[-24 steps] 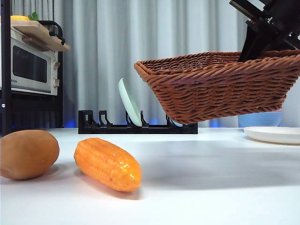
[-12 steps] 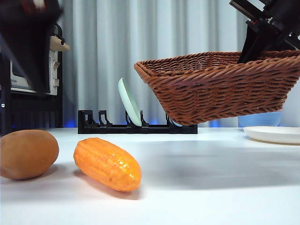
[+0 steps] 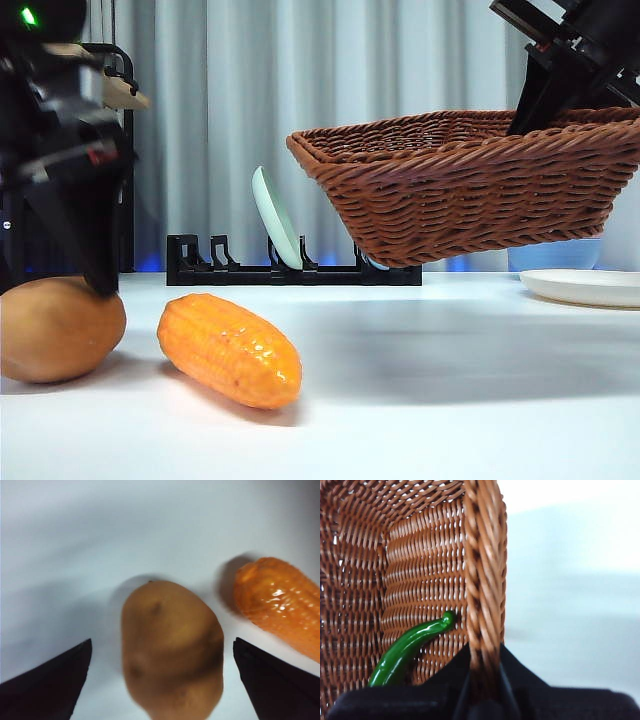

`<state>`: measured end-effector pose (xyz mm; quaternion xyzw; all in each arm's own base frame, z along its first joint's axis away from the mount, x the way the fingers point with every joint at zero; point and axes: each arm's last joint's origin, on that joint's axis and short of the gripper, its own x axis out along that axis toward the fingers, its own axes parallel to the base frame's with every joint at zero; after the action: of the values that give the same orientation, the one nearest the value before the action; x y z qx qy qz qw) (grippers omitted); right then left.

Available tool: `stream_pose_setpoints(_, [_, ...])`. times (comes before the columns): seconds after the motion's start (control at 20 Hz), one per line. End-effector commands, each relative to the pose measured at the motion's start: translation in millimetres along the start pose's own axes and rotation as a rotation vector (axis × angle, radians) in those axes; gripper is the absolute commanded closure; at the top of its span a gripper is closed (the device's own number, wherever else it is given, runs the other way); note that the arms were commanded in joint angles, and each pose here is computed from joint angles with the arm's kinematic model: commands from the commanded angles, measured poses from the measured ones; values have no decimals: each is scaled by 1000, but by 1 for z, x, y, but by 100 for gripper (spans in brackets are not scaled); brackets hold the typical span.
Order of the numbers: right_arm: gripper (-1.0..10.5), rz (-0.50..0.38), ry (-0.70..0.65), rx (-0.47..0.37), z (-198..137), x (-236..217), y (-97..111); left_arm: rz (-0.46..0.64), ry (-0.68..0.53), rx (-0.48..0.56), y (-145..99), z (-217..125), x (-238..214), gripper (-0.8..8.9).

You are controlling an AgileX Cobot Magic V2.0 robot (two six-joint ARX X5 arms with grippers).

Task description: Pick up the basket,pick up the corn from the table,pick up the potato from the table,pick up the cucumber from the table,put all items into the basket

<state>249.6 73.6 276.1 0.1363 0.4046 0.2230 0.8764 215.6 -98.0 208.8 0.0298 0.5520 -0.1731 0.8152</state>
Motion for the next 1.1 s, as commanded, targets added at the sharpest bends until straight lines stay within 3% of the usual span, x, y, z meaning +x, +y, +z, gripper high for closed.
stream_pose_setpoints(0.05, [962, 14, -19, -5, 2, -1, 1, -5, 49, 25, 2, 1, 18, 340])
stream_pose_setpoints(0.2, [962, 14, -18, -5, 2, -1, 1, 2, 93, 21, 3, 2, 34, 352])
stream_pose_setpoints(0.25, [962, 14, -18, -4, 2, -1, 1, 4, 105, 23, 3, 1, 37, 426])
stream_pose_setpoints(0.35, [962, 14, -19, -4, 2, -1, 1, 1, 94, 43, 3, 3, 38, 772])
stream_pose_setpoints(0.4, [962, 14, -19, -4, 2, -1, 1, -3, 79, 55, 3, 4, 36, 816])
stream_pose_setpoints(0.55, [962, 14, -19, -1, 2, -1, 1, -48, 45, 59, 0, 1, 15, 821])
stream_pose_setpoints(0.7, [962, 16, -18, -3, 2, -1, 2, -243, -46, 88, -11, -5, -34, 821])
stream_pose_setpoints(0.85, [962, 21, -15, 4, 2, 0, 4, -459, -293, 193, -26, -4, -93, 820])
stream_pose_setpoints(0.95, [962, 32, -7, 11, 0, 1, 8, -503, -474, 228, -36, 1, -119, 821])
stream_pose_setpoints(1.1, [963, 72, 21, -24, -5, 6, 23, -539, -608, 211, -50, 12, -126, 821])
